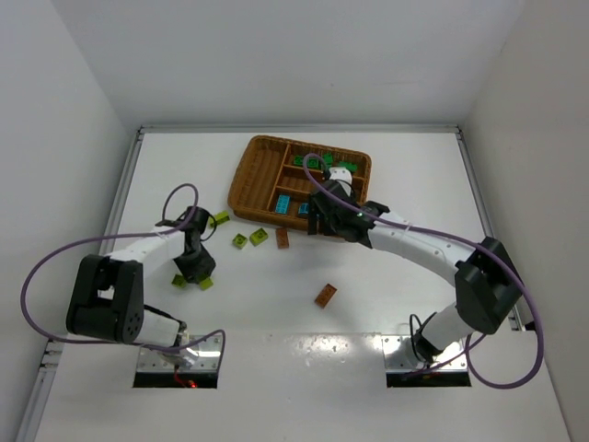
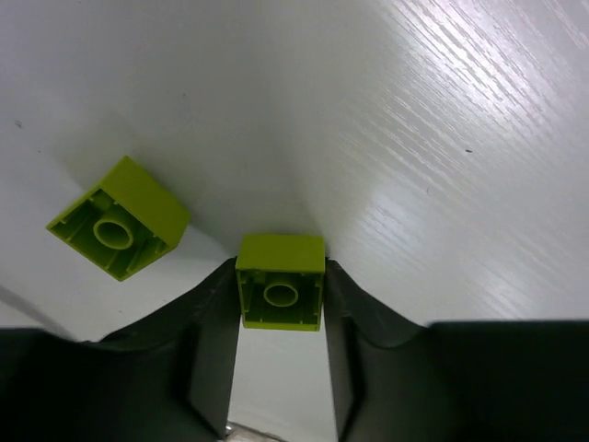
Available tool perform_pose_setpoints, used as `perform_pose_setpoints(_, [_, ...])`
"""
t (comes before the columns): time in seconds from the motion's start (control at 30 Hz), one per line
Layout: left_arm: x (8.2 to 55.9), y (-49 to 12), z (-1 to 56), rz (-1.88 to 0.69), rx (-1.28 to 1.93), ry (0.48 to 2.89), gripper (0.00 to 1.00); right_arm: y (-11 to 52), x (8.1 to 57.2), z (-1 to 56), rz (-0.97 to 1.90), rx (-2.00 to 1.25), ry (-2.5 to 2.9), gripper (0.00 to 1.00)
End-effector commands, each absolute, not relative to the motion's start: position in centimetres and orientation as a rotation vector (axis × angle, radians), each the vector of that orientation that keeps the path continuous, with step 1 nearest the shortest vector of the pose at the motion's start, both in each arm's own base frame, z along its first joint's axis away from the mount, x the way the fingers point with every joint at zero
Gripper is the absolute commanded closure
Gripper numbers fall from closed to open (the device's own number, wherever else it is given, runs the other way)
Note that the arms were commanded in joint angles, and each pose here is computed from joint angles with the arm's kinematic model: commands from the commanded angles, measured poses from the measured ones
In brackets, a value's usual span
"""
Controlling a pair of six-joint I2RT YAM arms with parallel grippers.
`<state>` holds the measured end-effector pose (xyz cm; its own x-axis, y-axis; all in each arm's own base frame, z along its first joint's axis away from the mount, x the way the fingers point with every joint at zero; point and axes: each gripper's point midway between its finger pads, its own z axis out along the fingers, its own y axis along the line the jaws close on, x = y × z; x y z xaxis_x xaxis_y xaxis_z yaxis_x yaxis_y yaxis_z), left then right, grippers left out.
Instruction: Sort the legos into containers by color
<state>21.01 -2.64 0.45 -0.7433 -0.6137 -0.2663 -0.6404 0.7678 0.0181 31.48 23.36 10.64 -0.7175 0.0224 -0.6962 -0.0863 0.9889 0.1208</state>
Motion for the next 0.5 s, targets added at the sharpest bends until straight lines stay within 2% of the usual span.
perform_pose_setpoints(0.0, [22.5,-3.8,1.7,0.054,-0.886,2.709,0.62,22.2,31.8,11.9,0.152,-0.007,2.325,0.29])
perform_pose_setpoints(0.03, [23.1,-4.2,2.6,0.011,-0.863,2.691,0.68,22.0,31.9,12.0,0.141,-0.002,2.32,0.29])
perform_pose_setpoints(0.1, [24.2,-4.8,4.0,-0.056,-0.801,2.672,0.7,21.5,31.9,12.1,0.108,0.004,2.32,0.29])
perform_pose_setpoints(0.13, [25.6,-5.4,5.4,-0.109,-0.777,2.643,0.75,21.5,32.2,12.9,0.113,0.015,2.298,0.29])
perform_pose_setpoints(0.33, [32.4,-8.5,13.0,-0.242,-0.615,2.483,0.75,19.8,32.7,14.6,0.079,0.079,2.266,0.29])
perform_pose_setpoints(0.47, [37.0,-10.0,14.8,-0.248,-0.588,2.448,0.75,19.0,32.6,15.4,0.066,0.096,2.26,0.29])
